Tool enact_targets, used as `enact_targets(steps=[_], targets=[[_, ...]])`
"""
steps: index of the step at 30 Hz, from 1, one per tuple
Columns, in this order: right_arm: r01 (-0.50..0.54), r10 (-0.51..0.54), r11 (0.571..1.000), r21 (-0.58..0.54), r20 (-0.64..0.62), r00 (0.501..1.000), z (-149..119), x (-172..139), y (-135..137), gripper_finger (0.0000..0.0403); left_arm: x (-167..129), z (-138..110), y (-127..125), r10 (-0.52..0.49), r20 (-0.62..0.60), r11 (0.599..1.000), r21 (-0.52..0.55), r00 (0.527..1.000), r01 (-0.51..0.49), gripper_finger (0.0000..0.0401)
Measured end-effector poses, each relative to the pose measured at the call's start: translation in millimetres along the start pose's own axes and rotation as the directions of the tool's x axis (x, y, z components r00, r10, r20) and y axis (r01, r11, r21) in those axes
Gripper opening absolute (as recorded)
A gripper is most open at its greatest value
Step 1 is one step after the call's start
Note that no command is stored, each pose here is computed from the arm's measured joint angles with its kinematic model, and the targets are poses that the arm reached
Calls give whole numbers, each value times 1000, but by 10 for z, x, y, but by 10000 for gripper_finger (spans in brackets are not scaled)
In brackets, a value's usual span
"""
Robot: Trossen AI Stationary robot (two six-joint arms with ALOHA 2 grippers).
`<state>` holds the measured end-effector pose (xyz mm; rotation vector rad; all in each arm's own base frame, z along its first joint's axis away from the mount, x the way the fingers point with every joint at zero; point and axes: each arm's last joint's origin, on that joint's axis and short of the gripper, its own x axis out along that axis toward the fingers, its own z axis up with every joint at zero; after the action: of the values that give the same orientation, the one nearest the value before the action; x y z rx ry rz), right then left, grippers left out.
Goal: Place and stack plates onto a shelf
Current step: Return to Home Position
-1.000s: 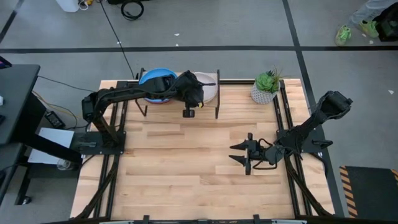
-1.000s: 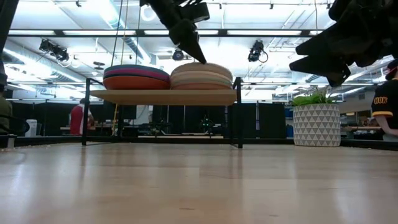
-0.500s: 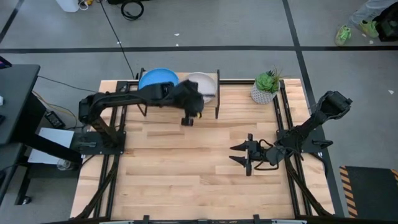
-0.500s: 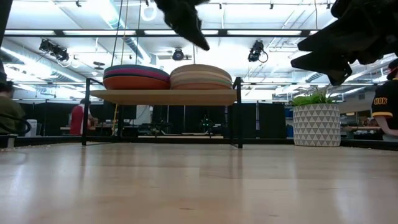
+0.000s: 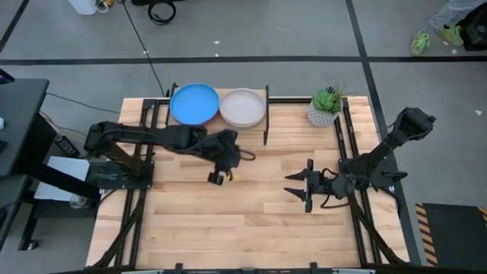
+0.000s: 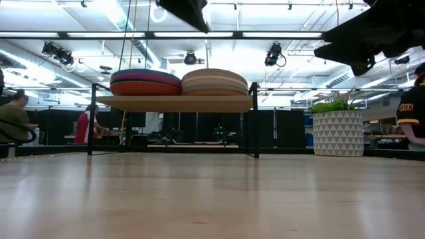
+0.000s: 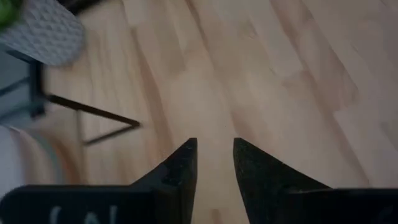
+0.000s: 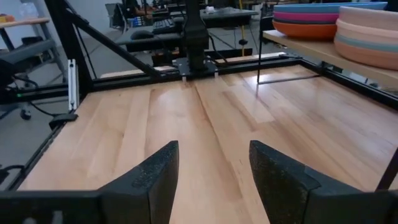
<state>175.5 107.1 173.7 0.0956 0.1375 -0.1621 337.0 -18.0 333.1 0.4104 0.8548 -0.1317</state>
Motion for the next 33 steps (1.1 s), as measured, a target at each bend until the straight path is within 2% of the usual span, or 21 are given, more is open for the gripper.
enact_targets(steps=[3, 7, 14, 16, 22, 28, 33], targets=[[-24, 24, 1000, 16, -4, 1000, 40, -13, -116, 195, 37, -193, -151, -15, -5, 1000, -13, 1000, 15, 102], [-42, 42, 998, 48, 1, 999, 69, -61, -321, 182, 41, -522, -348, 23, 9, 999, -36, 1000, -23, 90], [-42, 39, 994, 99, 33, 999, 154, -212, -629, 167, -268, -937, -618, 71, 171, 991, -128, 983, -49, 76], [-39, 35, 994, 104, 38, 999, 169, -264, -694, 166, -361, -1004, -645, 88, 240, 983, -176, 967, -46, 75], [-35, 29, 994, 103, 60, 998, 236, -382, -806, 166, -478, -1304, -772, 96, 324, 973, -230, 941, -20, 75], [-3, 0, 997, 75, 34, 999, 199, -494, -902, 166, -452, -1530, -880, 127, 409, 963, -269, 903, -14, 75], [17, -22, 995, 94, 45, 999, 204, -568, -964, 166, -367, -1747, -959, 141, 452, 953, -302, 881, 3, 75]])
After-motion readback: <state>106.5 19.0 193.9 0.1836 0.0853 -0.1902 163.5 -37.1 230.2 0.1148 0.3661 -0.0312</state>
